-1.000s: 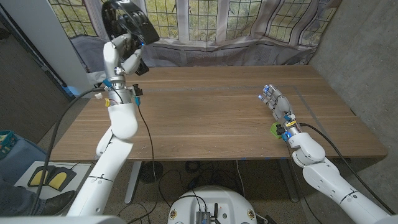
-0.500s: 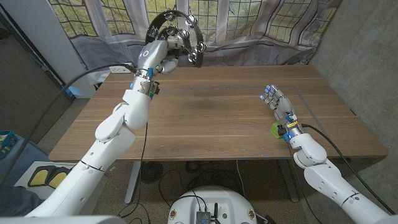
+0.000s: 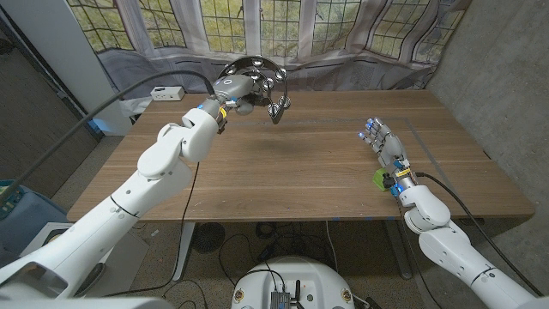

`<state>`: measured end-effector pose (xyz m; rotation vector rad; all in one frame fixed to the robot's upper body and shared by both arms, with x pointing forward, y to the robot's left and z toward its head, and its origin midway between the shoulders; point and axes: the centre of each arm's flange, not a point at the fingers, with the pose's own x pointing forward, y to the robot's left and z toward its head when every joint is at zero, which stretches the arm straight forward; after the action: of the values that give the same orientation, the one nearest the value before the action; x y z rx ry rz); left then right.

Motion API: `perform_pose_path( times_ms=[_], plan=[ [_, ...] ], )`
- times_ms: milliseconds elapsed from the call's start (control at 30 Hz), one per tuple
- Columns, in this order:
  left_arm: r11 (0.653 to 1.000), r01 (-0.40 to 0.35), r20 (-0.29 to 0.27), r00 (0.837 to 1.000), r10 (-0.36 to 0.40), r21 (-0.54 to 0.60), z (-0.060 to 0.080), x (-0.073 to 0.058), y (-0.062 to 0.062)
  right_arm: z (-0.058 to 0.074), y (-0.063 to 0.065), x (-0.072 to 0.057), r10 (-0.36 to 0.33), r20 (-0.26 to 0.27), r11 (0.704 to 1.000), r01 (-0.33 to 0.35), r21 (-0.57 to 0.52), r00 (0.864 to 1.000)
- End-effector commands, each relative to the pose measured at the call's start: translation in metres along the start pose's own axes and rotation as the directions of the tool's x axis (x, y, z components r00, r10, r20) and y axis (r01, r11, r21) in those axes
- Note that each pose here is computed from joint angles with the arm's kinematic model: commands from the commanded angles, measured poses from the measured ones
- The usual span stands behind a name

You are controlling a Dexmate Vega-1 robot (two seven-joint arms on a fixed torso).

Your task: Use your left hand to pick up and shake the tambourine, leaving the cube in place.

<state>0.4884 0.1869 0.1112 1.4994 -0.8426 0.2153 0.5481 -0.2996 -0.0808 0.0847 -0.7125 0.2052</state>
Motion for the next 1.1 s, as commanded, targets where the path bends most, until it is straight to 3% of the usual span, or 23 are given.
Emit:
perform_pose_path(
  times_ms=[33, 300, 1100],
  plan=[
    [0.996, 0.084, -0.006, 0.996, -0.085, -0.042, -0.01, -0.006, -0.012, -0.003, -0.001, 0.0, -0.001, -0.01, 1.0, 0.001, 0.004, 1.0],
    [0.993, 0.063, -0.023, 0.998, -0.065, -0.102, -0.018, -0.014, -0.015, -0.004, -0.002, 0.002, 0.005, 0.001, 1.0, -0.005, 0.011, 1.0],
    [0.989, 0.097, -0.091, 0.99, -0.108, -0.114, -0.037, -0.028, -0.027, -0.003, 0.0, 0.009, 0.01, 0.007, 1.0, -0.01, 0.019, 1.0]
  ],
)
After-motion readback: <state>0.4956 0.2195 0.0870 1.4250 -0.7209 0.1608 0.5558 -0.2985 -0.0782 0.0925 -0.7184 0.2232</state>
